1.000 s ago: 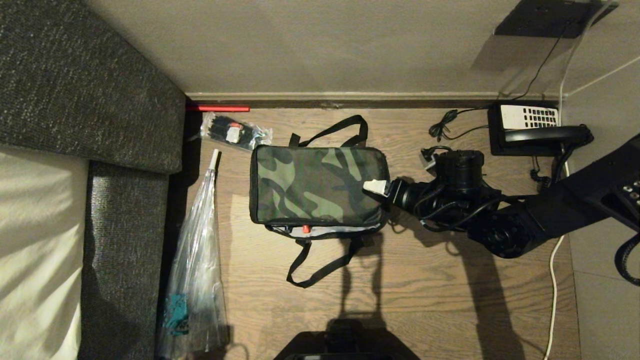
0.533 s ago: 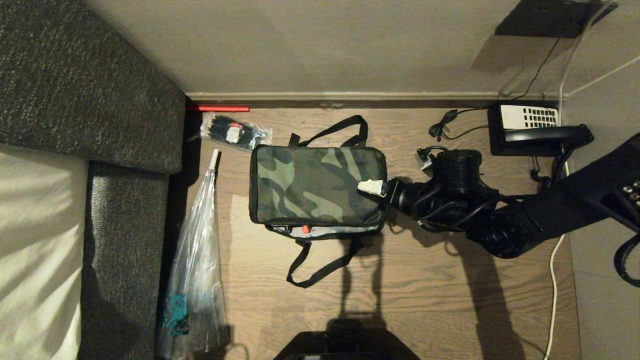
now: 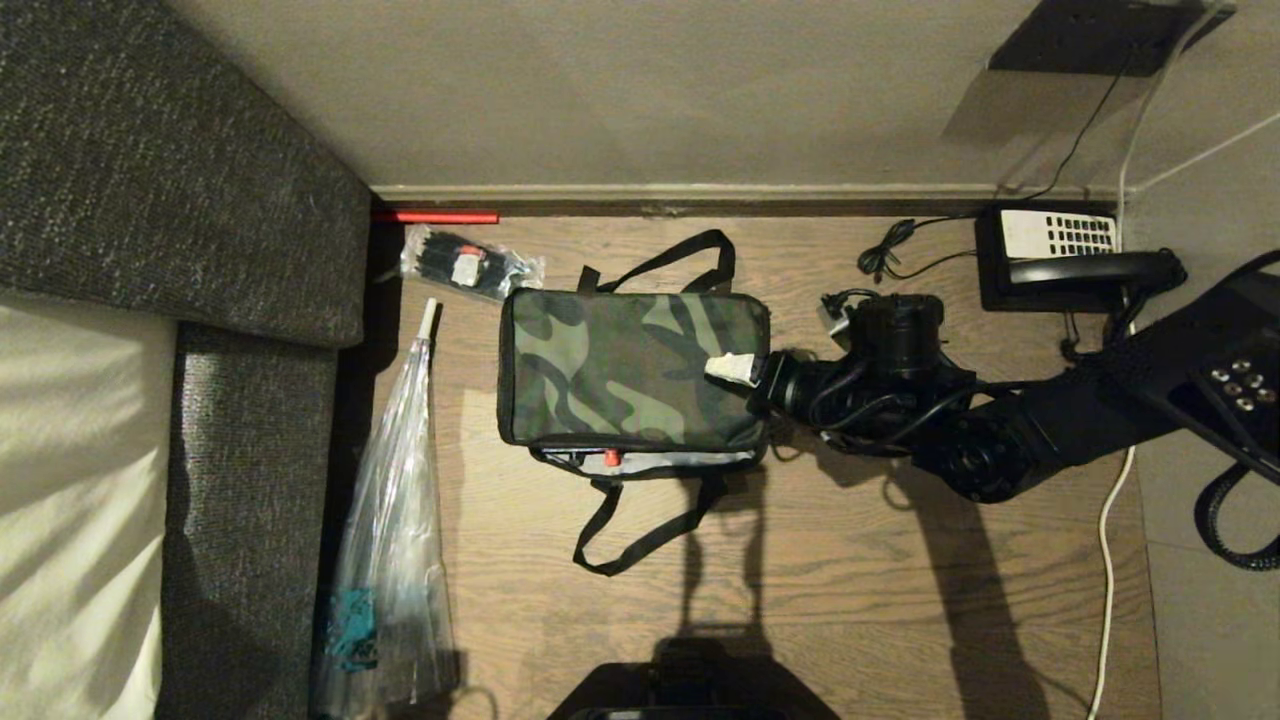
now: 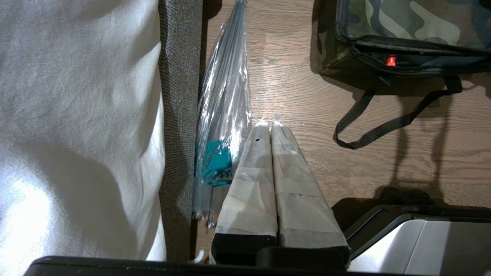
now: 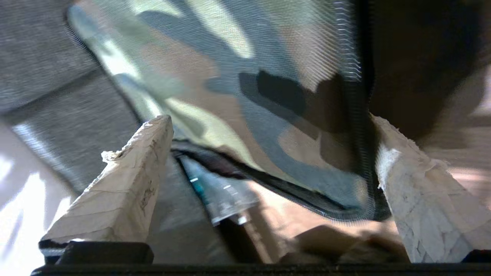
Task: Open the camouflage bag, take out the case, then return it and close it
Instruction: Open the top of the storage box
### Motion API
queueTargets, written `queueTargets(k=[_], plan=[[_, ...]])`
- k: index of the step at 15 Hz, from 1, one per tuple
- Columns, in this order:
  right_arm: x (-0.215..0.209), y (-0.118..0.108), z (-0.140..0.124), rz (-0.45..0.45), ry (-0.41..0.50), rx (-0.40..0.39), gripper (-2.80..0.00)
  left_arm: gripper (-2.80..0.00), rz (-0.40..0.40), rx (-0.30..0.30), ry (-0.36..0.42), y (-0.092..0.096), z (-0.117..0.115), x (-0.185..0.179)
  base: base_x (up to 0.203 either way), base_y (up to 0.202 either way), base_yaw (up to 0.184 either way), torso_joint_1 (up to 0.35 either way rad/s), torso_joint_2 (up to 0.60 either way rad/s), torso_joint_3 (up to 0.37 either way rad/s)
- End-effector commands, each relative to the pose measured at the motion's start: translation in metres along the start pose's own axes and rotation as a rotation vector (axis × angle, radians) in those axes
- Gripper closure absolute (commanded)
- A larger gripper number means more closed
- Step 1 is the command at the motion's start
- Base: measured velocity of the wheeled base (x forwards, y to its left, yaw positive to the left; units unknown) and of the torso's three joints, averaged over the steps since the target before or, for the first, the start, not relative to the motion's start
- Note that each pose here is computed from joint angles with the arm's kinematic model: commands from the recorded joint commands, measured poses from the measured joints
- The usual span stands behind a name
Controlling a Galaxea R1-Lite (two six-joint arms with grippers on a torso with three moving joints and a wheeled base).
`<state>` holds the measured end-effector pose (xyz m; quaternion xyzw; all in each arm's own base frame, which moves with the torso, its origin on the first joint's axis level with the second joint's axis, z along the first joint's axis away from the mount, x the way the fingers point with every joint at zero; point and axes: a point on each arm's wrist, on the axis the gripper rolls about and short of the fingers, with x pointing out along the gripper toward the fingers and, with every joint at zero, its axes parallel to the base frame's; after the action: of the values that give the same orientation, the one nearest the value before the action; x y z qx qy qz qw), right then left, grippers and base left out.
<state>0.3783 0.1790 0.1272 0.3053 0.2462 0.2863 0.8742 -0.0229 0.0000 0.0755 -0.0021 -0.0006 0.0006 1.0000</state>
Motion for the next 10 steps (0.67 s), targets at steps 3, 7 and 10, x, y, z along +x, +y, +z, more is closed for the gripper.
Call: queueTargets(k=[3, 7, 10], plan=[[0.007, 0.012, 0.002, 0.045, 0.004, 0.005, -2.8, 0.0, 0.0, 0.0, 0.002, 0.0, 0.0, 0.0, 0.0, 0.0, 0.0, 0.0, 0.0, 0.0], [0.006, 0.016, 0.002, 0.054, 0.005, 0.023, -2.8, 0.0, 0.0, 0.0, 0.003, 0.0, 0.0, 0.0, 0.0, 0.0, 0.0, 0.0, 0.0, 0.0], [0.006, 0.02, 0.006, 0.066, -0.008, 0.078, -2.8, 0.0, 0.0, 0.0, 0.003, 0.0, 0.0, 0.0, 0.0, 0.0, 0.0, 0.0, 0.0, 0.0]])
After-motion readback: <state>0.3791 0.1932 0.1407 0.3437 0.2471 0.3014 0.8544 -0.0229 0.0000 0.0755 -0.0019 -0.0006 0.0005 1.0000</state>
